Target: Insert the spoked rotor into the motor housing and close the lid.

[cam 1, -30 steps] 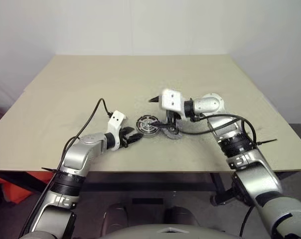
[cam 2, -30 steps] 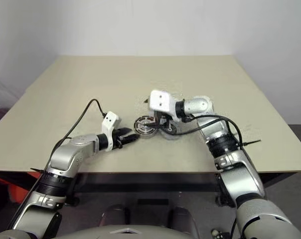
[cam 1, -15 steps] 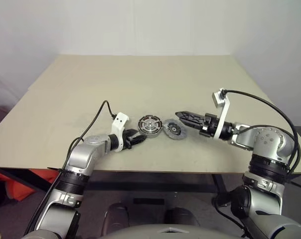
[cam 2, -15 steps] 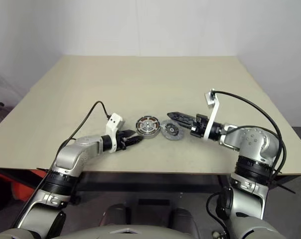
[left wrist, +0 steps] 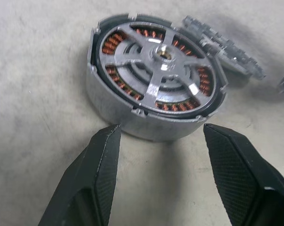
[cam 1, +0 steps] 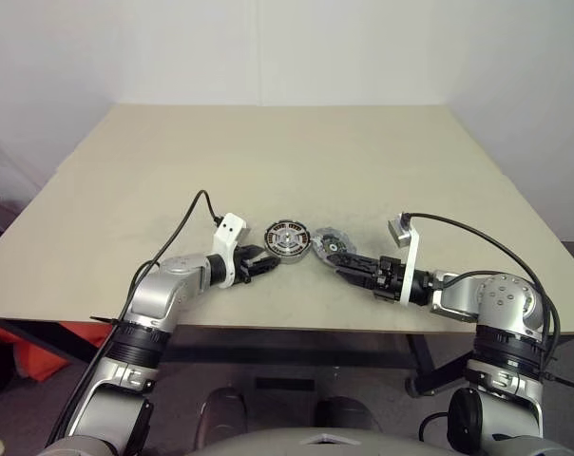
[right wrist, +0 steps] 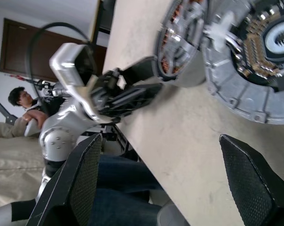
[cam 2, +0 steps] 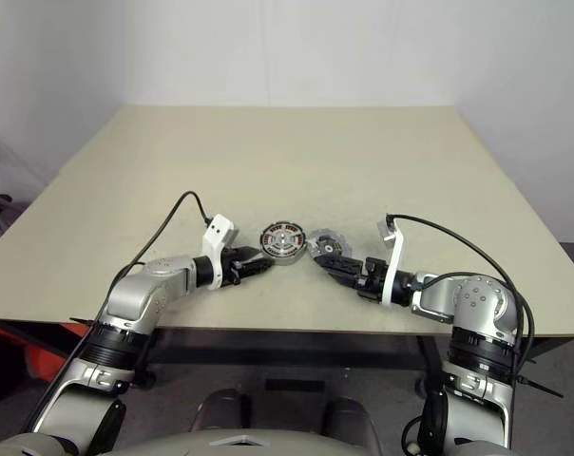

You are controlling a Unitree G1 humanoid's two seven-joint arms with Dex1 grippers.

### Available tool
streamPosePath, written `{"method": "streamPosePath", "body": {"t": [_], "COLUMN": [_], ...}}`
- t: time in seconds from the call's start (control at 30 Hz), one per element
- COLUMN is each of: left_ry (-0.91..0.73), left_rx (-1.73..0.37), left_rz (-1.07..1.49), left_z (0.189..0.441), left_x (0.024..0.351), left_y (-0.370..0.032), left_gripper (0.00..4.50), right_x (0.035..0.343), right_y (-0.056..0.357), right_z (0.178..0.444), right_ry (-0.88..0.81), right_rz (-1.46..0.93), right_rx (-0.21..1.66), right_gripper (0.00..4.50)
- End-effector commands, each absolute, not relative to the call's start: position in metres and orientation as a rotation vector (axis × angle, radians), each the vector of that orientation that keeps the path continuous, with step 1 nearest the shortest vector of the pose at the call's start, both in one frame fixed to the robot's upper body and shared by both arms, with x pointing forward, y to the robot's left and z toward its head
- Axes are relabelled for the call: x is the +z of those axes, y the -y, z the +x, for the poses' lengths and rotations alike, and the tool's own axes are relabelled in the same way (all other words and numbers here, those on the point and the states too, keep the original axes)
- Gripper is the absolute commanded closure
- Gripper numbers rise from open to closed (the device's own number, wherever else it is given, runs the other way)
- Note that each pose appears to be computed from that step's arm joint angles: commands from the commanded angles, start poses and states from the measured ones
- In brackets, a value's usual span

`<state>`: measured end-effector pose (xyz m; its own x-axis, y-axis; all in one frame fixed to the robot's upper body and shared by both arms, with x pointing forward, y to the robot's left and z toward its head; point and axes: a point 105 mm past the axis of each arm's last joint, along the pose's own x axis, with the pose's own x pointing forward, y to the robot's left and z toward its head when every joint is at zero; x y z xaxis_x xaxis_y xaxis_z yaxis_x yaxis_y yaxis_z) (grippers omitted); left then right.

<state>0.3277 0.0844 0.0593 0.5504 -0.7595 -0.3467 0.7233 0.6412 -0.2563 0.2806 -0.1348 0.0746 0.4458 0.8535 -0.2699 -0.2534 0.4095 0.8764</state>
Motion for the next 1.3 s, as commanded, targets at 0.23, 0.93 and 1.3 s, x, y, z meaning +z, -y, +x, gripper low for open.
{"method": "streamPosePath", "body": {"t": [0.23, 0.93, 1.3], "left_ry": [-0.361, -0.384, -0.389], "left_rx": [-0.914, -0.918, -0.901], "left_rz": [-0.073, -0.056, -0.051], "left_z": [0.328, 0.326, 0.328], "left_x": [0.083, 0.078, 0.076], "left_y": [-0.084, -0.083, -0.086], "left_gripper": [1.50, 1.50, 1.50], "right_x": [0.063, 0.075, 0.126], "right_y": [0.141, 0.156, 0.104], "right_z": [0.304, 0.342, 0.338], "right_ry": [-0.778, -0.623, -0.525], "right_rz": [0.855, 0.771, 0.690], "right_rx": [0.695, 0.610, 0.849], "right_gripper": [0.02, 0.02, 0.02]}}
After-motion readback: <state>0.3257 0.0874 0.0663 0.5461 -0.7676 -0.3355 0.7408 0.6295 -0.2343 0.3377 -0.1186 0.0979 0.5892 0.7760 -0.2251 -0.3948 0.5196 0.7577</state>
